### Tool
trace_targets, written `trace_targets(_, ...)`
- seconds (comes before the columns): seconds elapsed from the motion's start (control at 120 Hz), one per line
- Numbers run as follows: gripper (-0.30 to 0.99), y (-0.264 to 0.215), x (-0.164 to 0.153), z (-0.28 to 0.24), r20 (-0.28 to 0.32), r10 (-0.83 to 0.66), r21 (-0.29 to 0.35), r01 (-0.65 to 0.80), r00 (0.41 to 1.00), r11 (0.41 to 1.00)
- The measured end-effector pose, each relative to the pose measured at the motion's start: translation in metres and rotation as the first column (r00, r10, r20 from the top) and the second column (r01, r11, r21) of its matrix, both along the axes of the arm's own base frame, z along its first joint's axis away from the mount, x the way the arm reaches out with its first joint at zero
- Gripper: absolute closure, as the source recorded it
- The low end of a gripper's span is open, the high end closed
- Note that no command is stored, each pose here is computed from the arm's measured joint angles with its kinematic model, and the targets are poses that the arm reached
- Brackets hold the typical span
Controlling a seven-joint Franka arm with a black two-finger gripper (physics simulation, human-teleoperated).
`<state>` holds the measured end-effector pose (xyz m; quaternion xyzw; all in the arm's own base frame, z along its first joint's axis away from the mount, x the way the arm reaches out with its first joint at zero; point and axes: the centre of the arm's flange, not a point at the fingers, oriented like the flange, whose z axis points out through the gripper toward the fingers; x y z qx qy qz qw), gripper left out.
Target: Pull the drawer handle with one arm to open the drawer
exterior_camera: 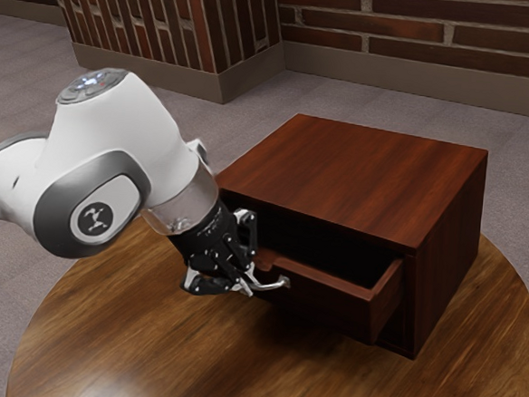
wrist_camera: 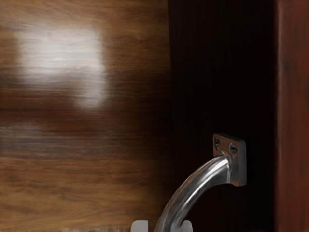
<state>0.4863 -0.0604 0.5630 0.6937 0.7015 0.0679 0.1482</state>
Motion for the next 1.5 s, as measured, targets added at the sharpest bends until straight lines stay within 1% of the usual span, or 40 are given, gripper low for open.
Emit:
trace_targets(0.15,0.79,-0.003,-0.012,-0.001,-0.003,-0.007,0.003,0.007,1.0,1.0)
trace_targets(0.975,0.79,-0.012,-0.073,-0.001,0.023,-0.03,0.02,0.029,0.999,0.999)
trace_targets(1.117,0.79,-0.012,-0.081,-0.003,0.024,-0.03,0.022,0.029,0.999,0.999)
trace_targets(1.283,0.78,-0.012,-0.083,-0.002,0.025,-0.031,0.022,0.03,0.999,0.999)
trace_targets(1.433,0.72,-0.013,-0.085,0.0,0.033,-0.034,0.023,0.033,0.999,0.999)
trace_targets(1.5,0.66,-0.015,-0.086,0.003,0.04,-0.038,0.022,0.037,0.998,0.999)
